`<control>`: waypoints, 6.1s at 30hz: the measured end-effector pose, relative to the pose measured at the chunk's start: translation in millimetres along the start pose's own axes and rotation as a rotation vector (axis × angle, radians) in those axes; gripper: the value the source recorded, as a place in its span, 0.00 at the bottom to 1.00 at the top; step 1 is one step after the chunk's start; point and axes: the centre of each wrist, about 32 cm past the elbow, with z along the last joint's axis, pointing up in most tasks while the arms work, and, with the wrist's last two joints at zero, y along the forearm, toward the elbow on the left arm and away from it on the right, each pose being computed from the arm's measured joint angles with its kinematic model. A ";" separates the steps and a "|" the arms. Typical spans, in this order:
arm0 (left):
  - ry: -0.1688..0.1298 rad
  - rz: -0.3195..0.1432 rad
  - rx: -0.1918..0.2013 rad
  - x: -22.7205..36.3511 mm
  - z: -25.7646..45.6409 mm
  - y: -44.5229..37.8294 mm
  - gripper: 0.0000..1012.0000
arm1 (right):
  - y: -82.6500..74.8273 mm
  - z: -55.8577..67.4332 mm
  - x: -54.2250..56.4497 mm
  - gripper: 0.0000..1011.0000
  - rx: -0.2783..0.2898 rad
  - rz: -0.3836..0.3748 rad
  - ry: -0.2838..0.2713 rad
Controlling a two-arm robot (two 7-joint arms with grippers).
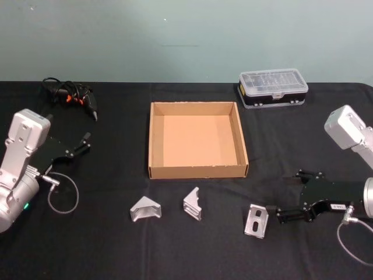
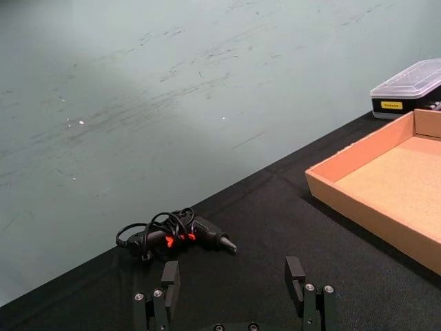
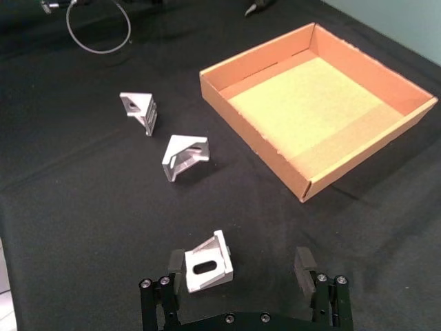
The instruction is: Use one hand to pick up the angle iron from the table and place it into the box.
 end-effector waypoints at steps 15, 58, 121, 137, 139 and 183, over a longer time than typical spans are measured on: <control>0.000 0.000 0.000 0.0 0.0 0.0 0.99 | 22.4 -5.7 -1.7 0.99 -0.042 0.042 0.006; 0.000 0.000 0.000 0.0 0.0 0.0 0.99 | 41.8 -20.1 -0.5 0.99 -0.080 0.059 -0.004; 0.000 0.000 0.000 0.0 0.0 0.0 0.99 | 45.8 9.8 -23.1 0.12 0.171 -0.137 -0.055; 0.000 0.000 0.000 0.0 0.0 0.0 0.99 | 74.6 28.7 -5.3 0.12 0.215 -0.233 -0.036; 0.000 0.000 0.000 0.0 0.0 0.0 0.99 | 79.4 30.7 -3.0 0.12 0.215 -0.238 -0.033; 0.000 0.000 0.000 0.0 0.0 0.0 0.99 | 163.0 41.5 40.5 0.14 0.081 -0.257 0.005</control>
